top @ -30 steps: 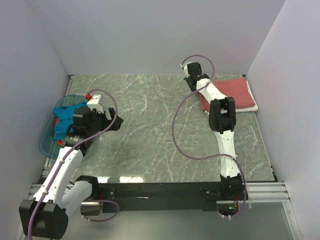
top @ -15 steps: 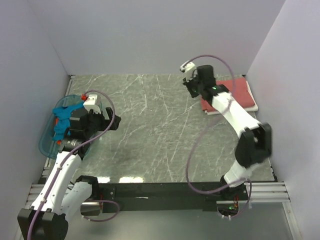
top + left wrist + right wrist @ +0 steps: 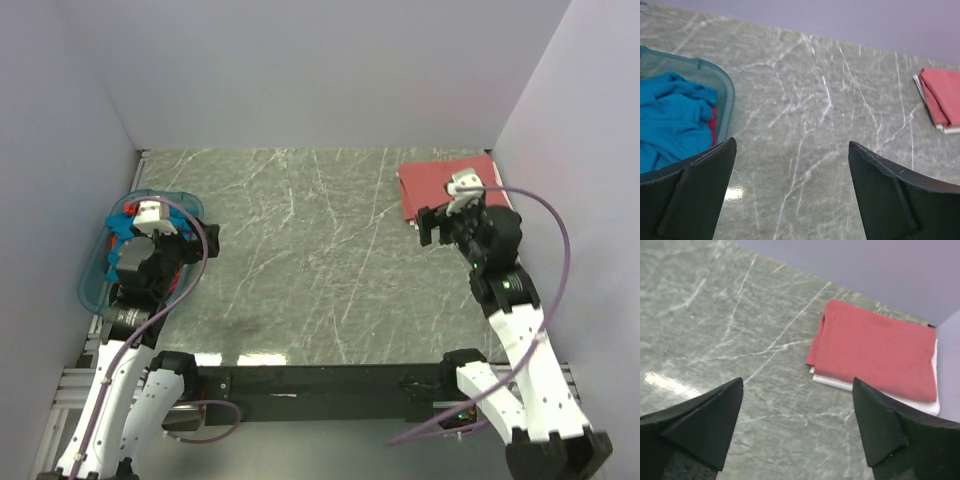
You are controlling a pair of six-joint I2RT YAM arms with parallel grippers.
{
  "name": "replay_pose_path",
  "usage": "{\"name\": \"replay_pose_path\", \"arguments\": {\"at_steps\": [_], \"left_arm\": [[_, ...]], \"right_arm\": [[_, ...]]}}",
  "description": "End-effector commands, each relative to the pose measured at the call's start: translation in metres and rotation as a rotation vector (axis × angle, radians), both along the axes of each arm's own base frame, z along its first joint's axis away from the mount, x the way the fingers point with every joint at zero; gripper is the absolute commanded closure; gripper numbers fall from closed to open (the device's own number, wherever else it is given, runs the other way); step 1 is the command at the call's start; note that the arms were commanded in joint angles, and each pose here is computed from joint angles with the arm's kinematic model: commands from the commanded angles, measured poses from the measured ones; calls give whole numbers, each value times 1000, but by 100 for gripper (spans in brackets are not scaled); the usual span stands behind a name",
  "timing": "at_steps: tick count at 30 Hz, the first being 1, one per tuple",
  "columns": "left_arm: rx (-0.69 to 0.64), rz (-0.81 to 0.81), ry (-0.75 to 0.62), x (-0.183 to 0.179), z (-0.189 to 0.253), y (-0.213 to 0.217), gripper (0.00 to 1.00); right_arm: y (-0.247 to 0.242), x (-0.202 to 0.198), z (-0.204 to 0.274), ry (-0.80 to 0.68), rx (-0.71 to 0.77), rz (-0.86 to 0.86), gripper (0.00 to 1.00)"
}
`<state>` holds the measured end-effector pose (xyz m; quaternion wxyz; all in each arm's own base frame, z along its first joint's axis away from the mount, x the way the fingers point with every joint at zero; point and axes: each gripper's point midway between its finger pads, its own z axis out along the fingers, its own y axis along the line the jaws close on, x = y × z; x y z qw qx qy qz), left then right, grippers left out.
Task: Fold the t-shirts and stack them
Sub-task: Reset both grippers
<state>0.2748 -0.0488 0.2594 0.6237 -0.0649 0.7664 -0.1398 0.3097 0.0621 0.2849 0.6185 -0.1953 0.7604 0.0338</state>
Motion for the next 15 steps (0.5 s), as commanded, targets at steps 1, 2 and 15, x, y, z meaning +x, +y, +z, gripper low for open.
{"name": "replay_pose_path", "arguments": {"at_steps": [1, 2, 15], "left_arm": [[14, 96, -26, -3, 4, 18, 1], [14, 97, -28, -4, 4, 18, 1], [10, 22, -34, -6, 4, 6, 0]], "right_arm": [[-14, -12, 21, -100, 124, -106, 3], [-18, -13, 15, -85, 151, -138, 0], [-83, -24, 5, -147, 333, -539, 0]]}}
